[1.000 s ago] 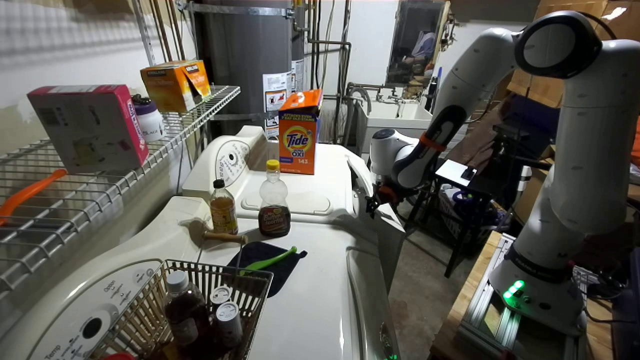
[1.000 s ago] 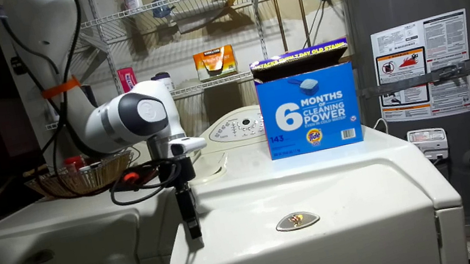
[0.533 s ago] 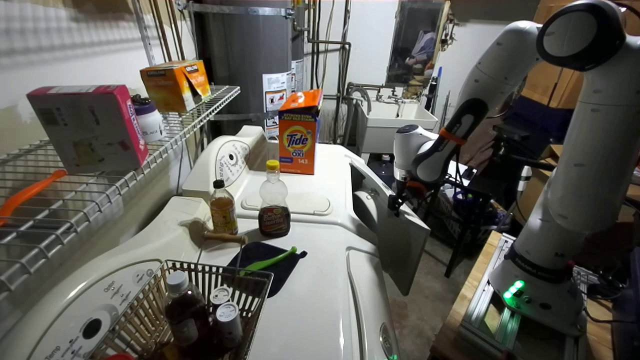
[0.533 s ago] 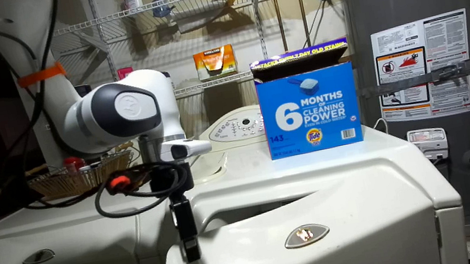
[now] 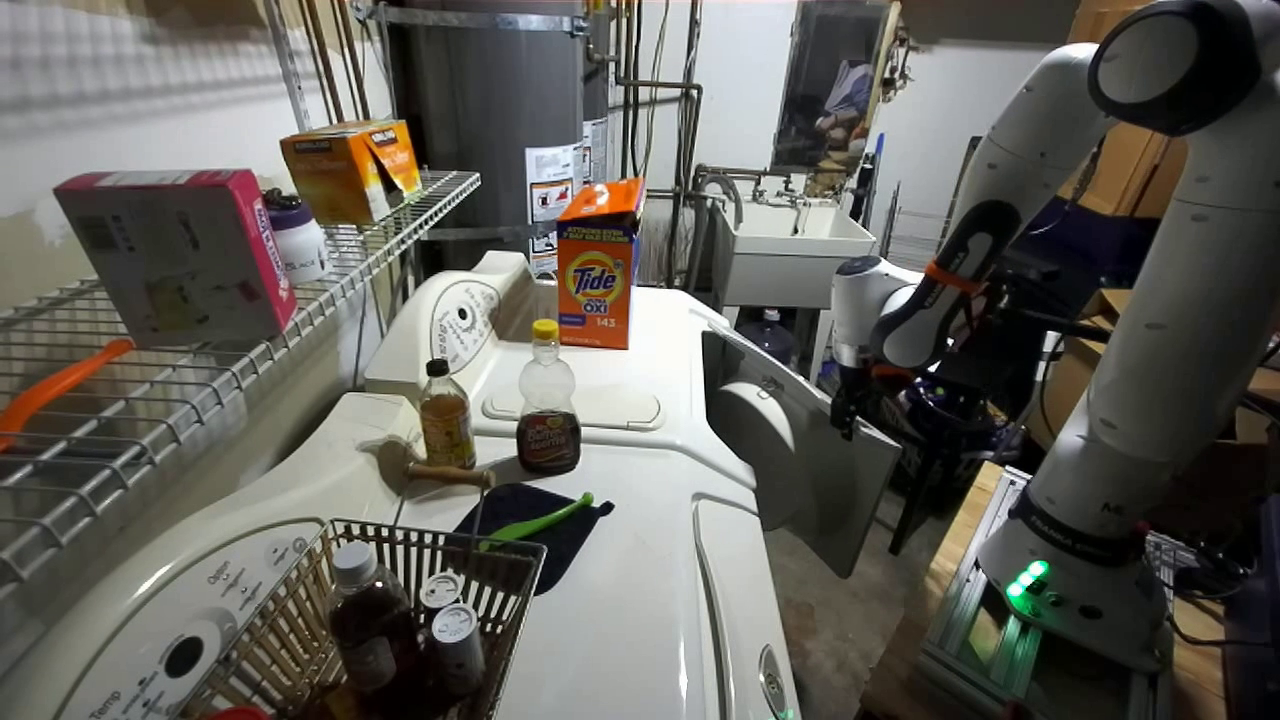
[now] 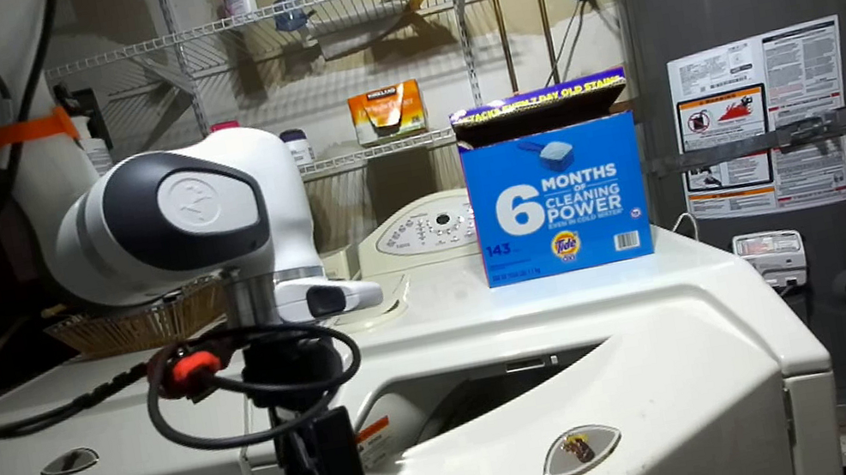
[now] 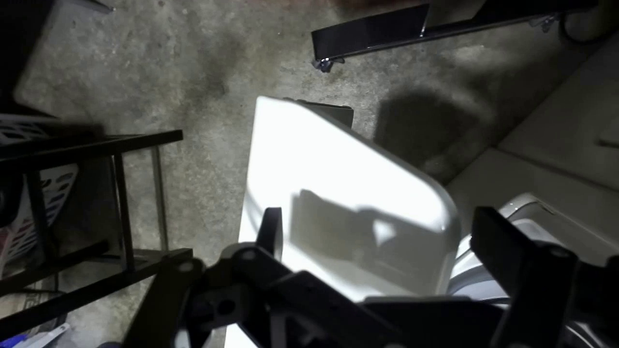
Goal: Open the door of the tumble dryer
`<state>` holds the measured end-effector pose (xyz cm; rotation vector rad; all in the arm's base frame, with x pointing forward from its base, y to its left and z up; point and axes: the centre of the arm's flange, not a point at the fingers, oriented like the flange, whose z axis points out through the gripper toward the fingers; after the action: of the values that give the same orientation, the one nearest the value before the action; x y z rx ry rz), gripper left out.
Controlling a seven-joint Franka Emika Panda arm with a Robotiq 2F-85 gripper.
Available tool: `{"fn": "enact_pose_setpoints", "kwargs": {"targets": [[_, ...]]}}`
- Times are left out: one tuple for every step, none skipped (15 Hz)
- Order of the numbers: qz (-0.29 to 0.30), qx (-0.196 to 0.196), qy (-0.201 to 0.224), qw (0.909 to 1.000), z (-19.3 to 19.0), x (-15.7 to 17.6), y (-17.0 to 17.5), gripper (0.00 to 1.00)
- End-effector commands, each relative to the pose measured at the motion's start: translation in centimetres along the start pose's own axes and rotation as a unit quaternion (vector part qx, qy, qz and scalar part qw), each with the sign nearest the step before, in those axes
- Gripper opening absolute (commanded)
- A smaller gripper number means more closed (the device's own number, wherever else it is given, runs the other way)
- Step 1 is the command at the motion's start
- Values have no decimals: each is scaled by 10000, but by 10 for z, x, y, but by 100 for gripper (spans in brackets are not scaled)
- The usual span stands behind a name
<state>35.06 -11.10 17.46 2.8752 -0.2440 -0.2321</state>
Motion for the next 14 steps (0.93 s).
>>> {"fn": "enact_pose_setpoints", "kwargs": {"targets": [[-496, -426, 314, 9974, -1, -19, 37, 100], [-599, -517, 360, 9962, 2, -20, 45, 100], [-731, -567, 387, 9950, 9, -22, 52, 100], [-856, -615, 379, 9937, 12, -25, 60, 100], [-908, -620, 421, 9930, 17, -25, 68, 100], [-965, -673, 460, 9920, 20, -27, 76, 100], [-760, -732, 449, 9934, 25, -28, 83, 100], [-786, -646, 325, 9943, 15, -17, 71, 100], [-746, -649, 310, 9946, 17, -20, 77, 100], [-742, -646, 307, 9947, 17, -20, 77, 100], [-758, -647, 312, 9945, 17, -19, 76, 100], [-780, -648, 320, 9943, 16, -19, 74, 100], [-799, -649, 327, 9941, 16, -18, 72, 100], [-799, -649, 327, 9941, 16, -18, 72, 100]]}}
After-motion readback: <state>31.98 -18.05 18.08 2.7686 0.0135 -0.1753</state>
